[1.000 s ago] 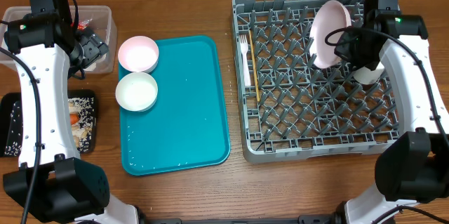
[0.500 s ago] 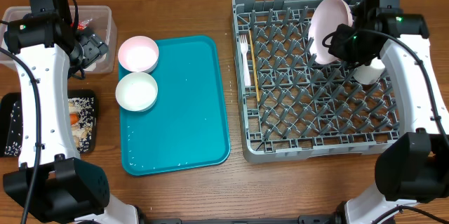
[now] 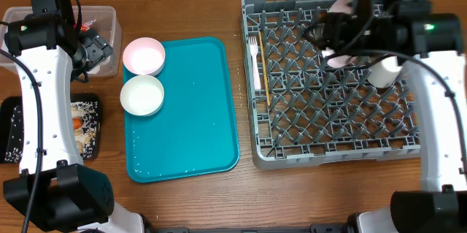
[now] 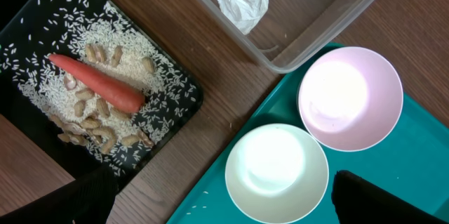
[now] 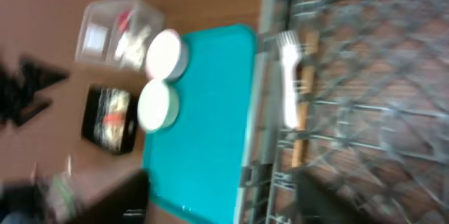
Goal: Sort waste into correct bins and load items into the dishwasher rack
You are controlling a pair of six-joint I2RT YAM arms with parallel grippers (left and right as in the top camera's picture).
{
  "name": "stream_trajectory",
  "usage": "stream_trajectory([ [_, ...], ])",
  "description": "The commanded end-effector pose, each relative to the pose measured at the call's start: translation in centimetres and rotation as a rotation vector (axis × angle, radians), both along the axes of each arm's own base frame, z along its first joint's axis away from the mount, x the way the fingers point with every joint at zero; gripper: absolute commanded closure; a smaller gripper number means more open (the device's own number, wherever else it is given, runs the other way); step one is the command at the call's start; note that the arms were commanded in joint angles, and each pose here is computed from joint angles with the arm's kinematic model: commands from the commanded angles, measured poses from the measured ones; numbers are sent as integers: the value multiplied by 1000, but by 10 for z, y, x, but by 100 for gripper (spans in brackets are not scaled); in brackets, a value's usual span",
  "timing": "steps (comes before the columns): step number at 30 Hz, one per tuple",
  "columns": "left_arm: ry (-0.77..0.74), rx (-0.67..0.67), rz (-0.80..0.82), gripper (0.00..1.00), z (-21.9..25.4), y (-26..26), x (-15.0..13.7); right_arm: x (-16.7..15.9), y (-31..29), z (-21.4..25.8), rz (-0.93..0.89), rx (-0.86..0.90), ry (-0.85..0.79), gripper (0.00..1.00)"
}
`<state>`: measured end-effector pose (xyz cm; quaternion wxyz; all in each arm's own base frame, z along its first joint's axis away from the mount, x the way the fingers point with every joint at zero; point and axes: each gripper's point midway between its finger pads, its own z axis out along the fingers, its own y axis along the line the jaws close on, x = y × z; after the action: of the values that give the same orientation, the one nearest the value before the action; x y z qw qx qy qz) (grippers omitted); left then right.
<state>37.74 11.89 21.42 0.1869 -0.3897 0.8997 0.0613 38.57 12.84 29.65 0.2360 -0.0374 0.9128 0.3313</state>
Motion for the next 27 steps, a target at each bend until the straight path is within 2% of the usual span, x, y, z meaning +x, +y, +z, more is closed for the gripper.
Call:
stream_trajectory([
  [1, -16, -5, 15, 0, 3, 0, 2, -15, 55, 7, 148, 14, -51, 0],
  [5, -16, -5, 15, 0, 3, 0, 2, -18, 87, 3, 199, -61, -119, 0],
  [12, -16, -5, 15, 0, 3, 0, 2, -50, 126, -1, 317, -64, -94, 0],
  [16, -16, -5, 15, 0, 3, 0, 2, -62, 129, -7, 338, -75, -52, 0],
  [27, -16, -5, 15, 0, 3, 0, 2, -62, 129, -7, 338, -75, -51, 0],
])
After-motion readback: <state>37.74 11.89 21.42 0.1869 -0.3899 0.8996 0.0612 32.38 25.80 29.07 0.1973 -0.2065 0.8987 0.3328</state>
